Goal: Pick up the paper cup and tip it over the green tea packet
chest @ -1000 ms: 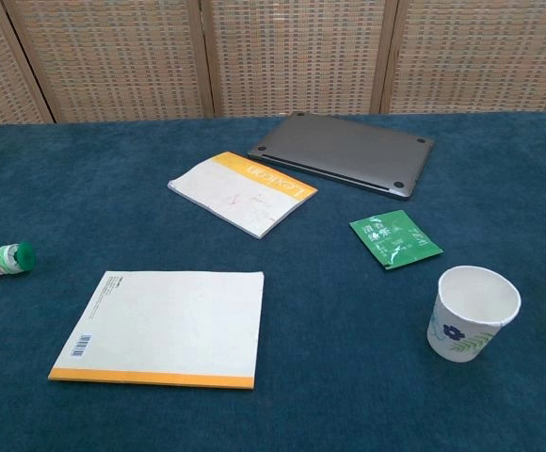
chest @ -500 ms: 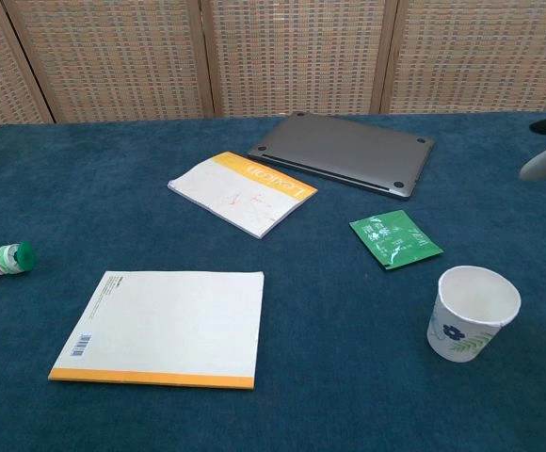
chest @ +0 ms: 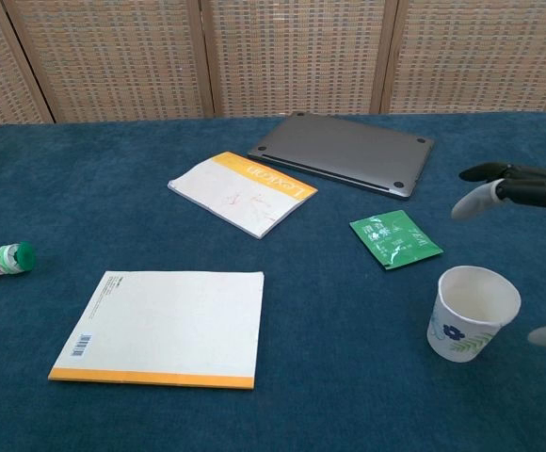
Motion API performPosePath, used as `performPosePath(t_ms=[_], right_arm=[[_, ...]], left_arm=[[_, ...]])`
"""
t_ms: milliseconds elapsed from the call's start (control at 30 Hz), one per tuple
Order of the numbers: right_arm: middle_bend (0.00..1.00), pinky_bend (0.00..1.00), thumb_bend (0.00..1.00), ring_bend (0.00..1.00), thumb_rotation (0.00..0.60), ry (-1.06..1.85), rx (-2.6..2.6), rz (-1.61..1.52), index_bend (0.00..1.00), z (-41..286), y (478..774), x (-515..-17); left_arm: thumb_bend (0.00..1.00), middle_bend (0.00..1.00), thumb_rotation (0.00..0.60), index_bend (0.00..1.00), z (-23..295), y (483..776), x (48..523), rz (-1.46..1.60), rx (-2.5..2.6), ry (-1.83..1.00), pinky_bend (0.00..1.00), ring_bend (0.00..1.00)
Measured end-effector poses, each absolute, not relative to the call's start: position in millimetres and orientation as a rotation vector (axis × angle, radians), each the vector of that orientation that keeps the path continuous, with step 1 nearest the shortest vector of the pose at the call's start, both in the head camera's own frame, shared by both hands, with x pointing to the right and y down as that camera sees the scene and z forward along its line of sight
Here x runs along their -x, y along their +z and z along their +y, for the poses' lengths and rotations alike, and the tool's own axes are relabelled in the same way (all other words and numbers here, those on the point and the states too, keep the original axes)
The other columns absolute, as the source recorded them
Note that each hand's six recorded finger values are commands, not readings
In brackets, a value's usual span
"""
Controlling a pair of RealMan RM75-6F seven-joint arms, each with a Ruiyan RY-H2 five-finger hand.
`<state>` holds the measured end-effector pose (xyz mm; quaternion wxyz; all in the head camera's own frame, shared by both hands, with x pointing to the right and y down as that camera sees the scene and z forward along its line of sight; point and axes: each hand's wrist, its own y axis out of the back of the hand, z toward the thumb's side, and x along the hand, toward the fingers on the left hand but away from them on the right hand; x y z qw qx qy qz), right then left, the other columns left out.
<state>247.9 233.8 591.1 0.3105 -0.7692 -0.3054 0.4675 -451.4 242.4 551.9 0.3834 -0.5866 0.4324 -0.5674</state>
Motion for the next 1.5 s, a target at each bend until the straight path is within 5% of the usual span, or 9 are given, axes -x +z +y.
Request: performPosePath(t_ms=[467,1500], right_arm=[[0.00,0.00,0.18,0.00,0.600,1.346,2.026,-0.744,0.22,229,620,-244],[0.01,0.00,0.21,0.00,0.600,1.391,2.016,-0.786,0.46,219,649,-247]], left_arm=[[0.14,0.00,0.600,0.00,242,553,452,1.100,1.493,-1.452,0.00,0.00],[0.14,0.00,0.600,0.00,242,553,451,1.101,1.495,-1.451,0.00,0.00]])
